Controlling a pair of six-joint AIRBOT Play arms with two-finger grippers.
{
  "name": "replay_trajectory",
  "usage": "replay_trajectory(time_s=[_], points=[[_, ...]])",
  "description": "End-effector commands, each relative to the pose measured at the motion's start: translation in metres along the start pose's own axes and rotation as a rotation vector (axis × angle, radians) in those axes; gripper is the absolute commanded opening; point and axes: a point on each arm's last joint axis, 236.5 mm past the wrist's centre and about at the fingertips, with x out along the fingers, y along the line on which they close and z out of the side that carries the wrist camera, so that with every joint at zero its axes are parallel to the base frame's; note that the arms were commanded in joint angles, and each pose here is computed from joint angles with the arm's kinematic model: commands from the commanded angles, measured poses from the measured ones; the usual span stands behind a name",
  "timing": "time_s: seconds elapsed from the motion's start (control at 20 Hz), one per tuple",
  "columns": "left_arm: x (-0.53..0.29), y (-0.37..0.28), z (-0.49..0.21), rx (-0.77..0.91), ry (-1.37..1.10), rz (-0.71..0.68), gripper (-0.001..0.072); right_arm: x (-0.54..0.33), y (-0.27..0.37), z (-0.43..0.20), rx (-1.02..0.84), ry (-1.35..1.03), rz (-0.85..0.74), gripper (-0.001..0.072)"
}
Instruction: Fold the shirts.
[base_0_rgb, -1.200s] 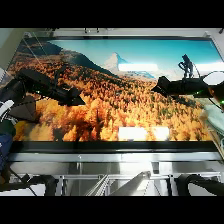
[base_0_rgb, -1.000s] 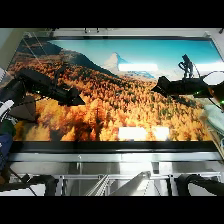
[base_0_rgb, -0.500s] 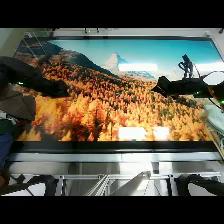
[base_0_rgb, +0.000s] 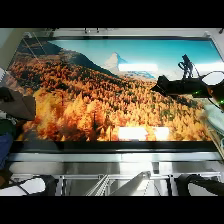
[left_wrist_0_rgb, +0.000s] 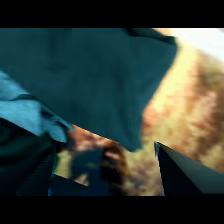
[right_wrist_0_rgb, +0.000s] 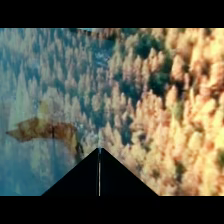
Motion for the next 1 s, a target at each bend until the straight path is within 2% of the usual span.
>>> replay_trajectory(time_s=[0.0,0.3,0.45,0.6,0.75,0.9,0.95], points=[[0.047,0.024,0.017,0.016,0.003,0.036,0.072,0.004,0.0,-0.001,0.02,0.008,0.011,0.0018],[0.106,0.002,0.014,0.06,0.172,-0.01,0.072,0.01,-0.001,-0.002,0.045,0.019,0.022,0.0019],[0.108,-0.019,0.01,0.101,0.236,-0.122,0.0705,0.013,-0.004,-0.004,0.051,0.03,0.018,0.0019],[0.077,-0.03,0.026,0.121,0.169,-0.231,0.07,0.016,-0.006,-0.005,0.057,0.036,0.016,0.0019],[0.049,-0.009,0.043,0.061,0.072,-0.286,0.07,0.016,-0.006,-0.007,0.057,0.045,0.017,0.0019],[0.048,0.008,0.055,-0.069,0.023,-0.406,0.0702,0.016,-0.006,-0.007,0.057,0.045,0.016,0.0019],[0.053,0.017,0.058,-0.09,0.015,-0.407,0.0702,0.016,-0.006,-0.007,0.057,0.045,0.016,0.0019]])
